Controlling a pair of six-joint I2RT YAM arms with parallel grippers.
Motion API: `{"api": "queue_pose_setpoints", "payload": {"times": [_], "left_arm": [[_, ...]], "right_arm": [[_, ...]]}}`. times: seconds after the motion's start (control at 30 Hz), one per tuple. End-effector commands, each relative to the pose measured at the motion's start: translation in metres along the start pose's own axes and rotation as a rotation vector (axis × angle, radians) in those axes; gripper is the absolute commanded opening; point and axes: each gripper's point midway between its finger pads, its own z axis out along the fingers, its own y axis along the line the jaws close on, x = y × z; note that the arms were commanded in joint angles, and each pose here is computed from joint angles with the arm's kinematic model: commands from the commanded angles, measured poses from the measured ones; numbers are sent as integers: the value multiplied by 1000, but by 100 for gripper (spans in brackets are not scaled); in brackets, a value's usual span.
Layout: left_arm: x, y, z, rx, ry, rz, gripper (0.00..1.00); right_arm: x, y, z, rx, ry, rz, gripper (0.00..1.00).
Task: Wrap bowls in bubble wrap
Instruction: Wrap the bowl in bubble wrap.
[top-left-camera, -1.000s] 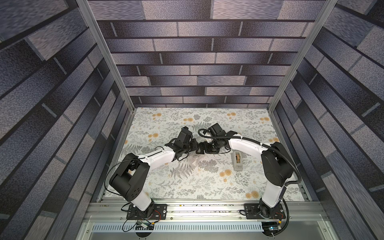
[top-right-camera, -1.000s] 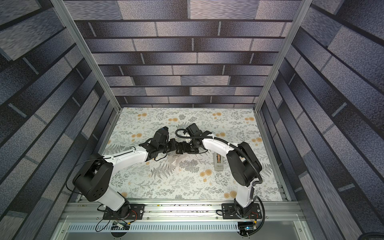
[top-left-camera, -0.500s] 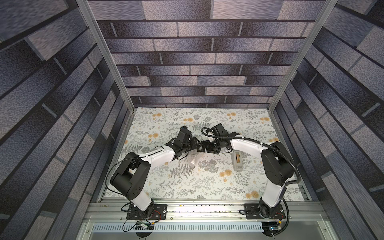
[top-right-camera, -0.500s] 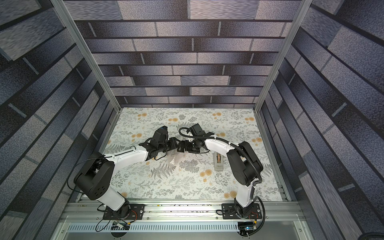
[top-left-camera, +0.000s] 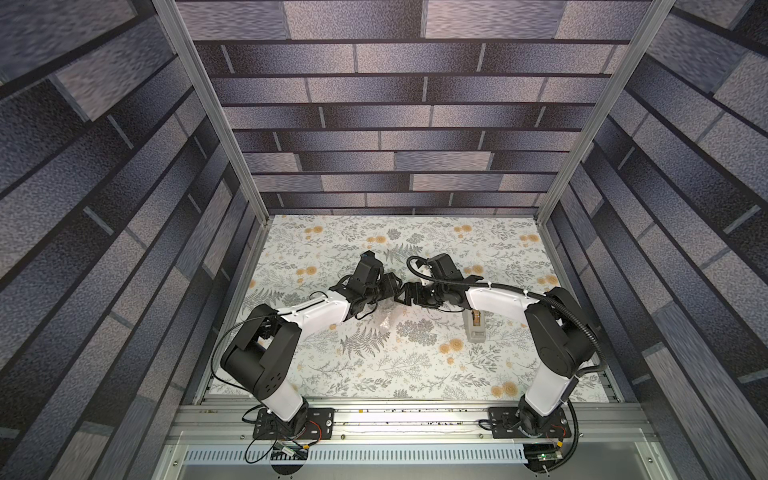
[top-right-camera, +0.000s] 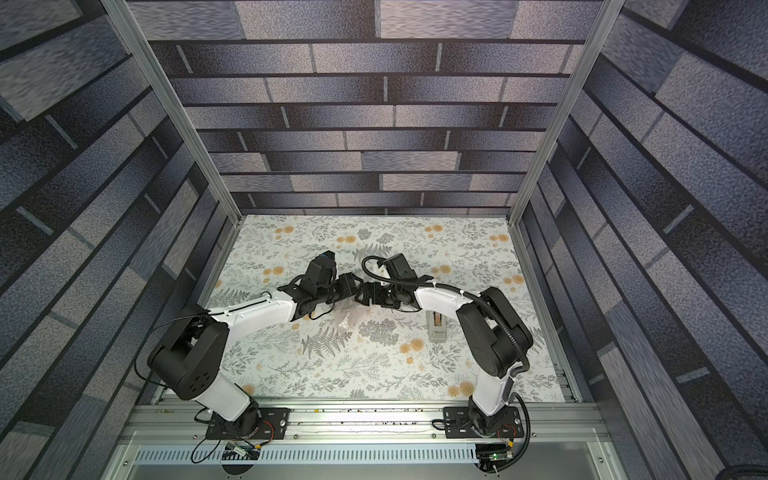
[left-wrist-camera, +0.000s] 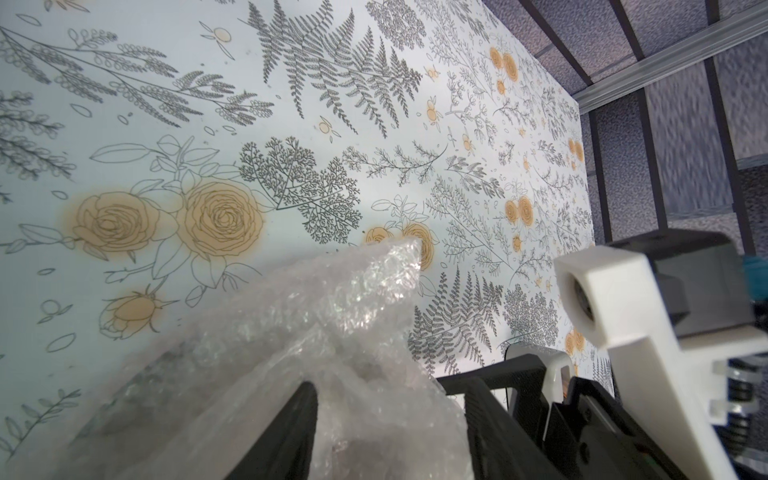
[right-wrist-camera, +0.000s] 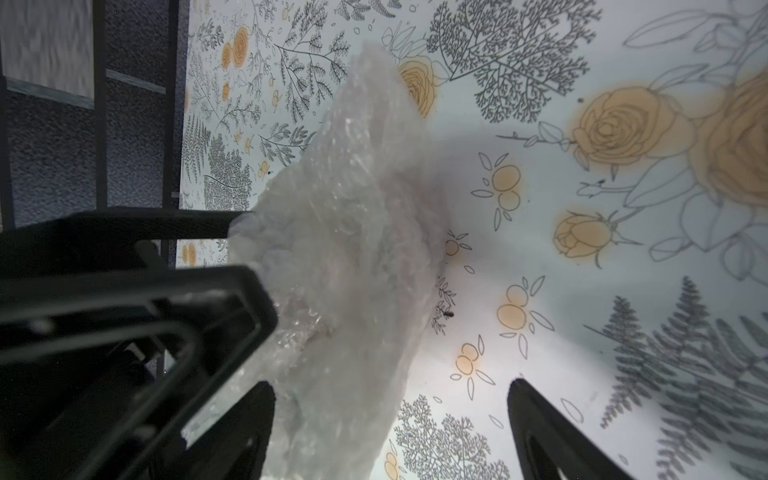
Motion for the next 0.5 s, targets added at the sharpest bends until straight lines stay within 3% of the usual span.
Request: {"api": "queue_pose_setpoints", "payload": {"times": [0.0,0.2,0.47], "left_arm": [[-7,-31,-8,89,-6,15,61],[-5,-37,-7,99,-1,20,62],[-1,-38,-3,117,8,4,62]], "right_arm": [[-29,31,-7,-153,-166,-37,90],[-38,30,-10,-199,-286,-48,91],[-47,34,-10,-226,-331,-56,91]]}}
